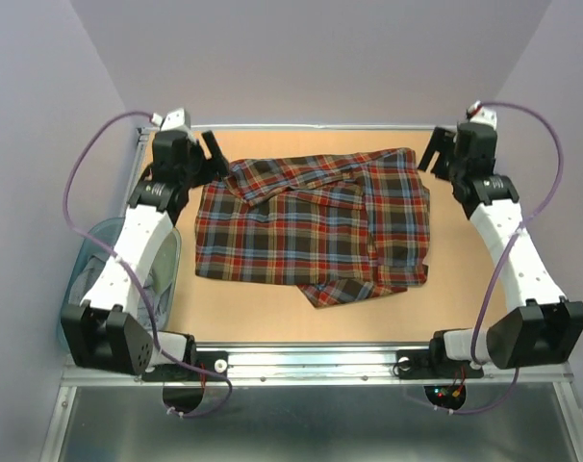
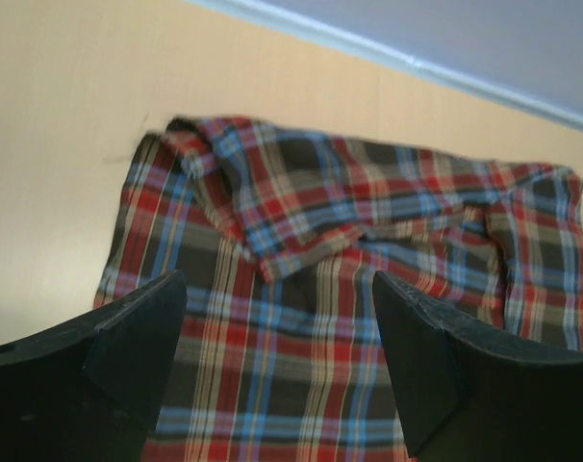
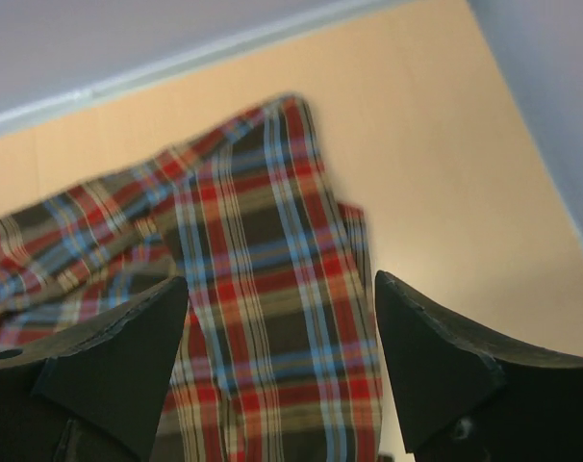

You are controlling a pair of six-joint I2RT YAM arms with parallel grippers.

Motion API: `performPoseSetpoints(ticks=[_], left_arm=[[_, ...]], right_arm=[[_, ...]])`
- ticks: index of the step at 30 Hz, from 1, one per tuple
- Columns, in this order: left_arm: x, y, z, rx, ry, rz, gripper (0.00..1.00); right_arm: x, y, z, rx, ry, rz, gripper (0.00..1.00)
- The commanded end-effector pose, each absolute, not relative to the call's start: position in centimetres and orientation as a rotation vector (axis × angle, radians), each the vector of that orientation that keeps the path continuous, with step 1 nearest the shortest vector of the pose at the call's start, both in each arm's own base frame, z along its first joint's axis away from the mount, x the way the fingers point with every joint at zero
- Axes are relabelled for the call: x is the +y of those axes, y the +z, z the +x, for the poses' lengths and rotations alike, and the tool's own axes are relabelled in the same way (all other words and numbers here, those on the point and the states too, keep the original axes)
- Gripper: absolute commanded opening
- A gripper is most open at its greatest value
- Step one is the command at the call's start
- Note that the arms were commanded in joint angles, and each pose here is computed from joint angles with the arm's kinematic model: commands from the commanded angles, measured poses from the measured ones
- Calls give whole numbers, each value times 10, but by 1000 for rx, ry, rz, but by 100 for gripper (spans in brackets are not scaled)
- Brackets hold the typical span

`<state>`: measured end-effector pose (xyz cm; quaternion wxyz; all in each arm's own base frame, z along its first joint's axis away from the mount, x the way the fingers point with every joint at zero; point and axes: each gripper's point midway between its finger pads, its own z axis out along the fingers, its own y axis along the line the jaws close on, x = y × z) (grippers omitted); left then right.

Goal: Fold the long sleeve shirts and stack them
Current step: Flatten the shirt out

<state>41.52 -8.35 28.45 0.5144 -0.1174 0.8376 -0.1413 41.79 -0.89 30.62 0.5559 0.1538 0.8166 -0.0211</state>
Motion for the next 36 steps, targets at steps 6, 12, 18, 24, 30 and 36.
performPoseSetpoints(ticks=[6, 12, 18, 24, 30, 36], left_arm=[[-66, 189, 325, 2129, -291, -273, 89], [-72, 165, 300, 2130, -348, -219, 89], [-70, 148, 296, 2114, -339, -213, 88], [-71, 152, 301, 2098, -348, -209, 88], [-72, 148, 303, 2108, -350, -207, 88], [-73, 144, 304, 2121, -346, -205, 88]], right_arm=[[-8, 126, 308, 2379, -77, 596, 72], [4, 81, 278, 2467, 2, 705, 61], [13, 61, 276, 2502, 56, 747, 52], [16, 54, 276, 2526, 74, 733, 41], [23, 77, 295, 2480, 137, 686, 4], [57, 175, 376, 2301, 422, 573, 1]])
